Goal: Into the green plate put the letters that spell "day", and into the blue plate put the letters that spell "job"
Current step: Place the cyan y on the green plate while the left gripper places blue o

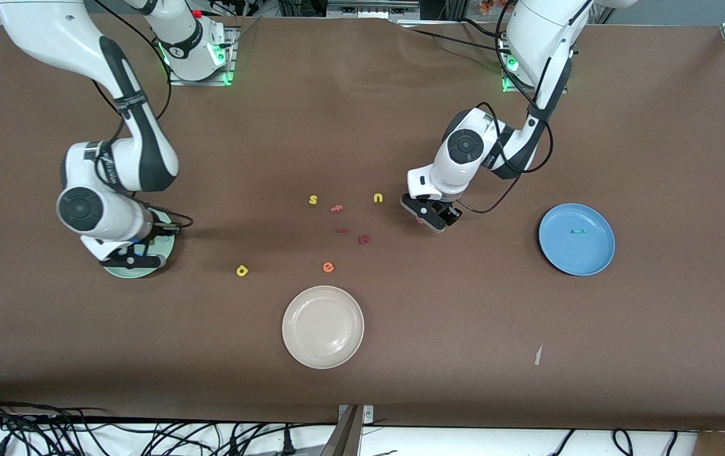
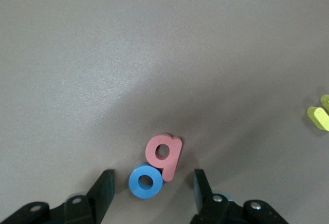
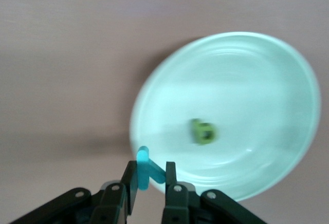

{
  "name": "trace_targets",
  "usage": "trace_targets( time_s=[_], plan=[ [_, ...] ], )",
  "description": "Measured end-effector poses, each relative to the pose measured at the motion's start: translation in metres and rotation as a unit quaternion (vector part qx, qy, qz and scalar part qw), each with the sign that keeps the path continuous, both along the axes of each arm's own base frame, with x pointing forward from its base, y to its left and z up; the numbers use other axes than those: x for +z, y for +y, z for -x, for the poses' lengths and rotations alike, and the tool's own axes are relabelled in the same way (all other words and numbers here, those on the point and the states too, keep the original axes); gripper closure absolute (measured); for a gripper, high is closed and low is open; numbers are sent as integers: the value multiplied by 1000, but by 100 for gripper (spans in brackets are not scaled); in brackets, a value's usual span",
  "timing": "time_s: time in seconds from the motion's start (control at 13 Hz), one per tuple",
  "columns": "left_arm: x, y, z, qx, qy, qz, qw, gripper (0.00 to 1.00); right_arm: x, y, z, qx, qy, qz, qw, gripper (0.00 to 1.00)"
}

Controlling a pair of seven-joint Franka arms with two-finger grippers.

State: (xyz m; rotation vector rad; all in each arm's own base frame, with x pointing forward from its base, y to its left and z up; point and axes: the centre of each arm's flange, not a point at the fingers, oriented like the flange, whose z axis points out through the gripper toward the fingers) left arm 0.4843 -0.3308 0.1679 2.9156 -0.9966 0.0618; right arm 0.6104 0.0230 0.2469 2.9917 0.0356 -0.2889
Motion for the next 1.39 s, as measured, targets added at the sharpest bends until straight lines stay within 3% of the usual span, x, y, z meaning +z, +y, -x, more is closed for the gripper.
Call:
trace_targets(
  time_s=[0.15,0.23,0.39,0.69,0.93,1.39],
  plan=[
    [2,2,-4,3,-3,0,1000,54,-5,-45,0,13,8,-4,1000,74],
    [2,2,-4,3,-3,0,1000,54,-8,-63,1,17,10,-8,1000,67],
    [5,1,-5,3,-6,2,1000,70,-13,-74,1,21,9,-11,1000,48],
    [7,19,-19,19,-13,-3,1000,71,-9,-24,-5,32,-1,-34,999,3],
    [24,57,-48,52,-25,-2,998,71,2,18,-13,0,-19,-47,999,0],
    [86,192,-95,80,-8,-15,997,71,-5,103,-22,-96,-43,-49,993,0]
  ],
)
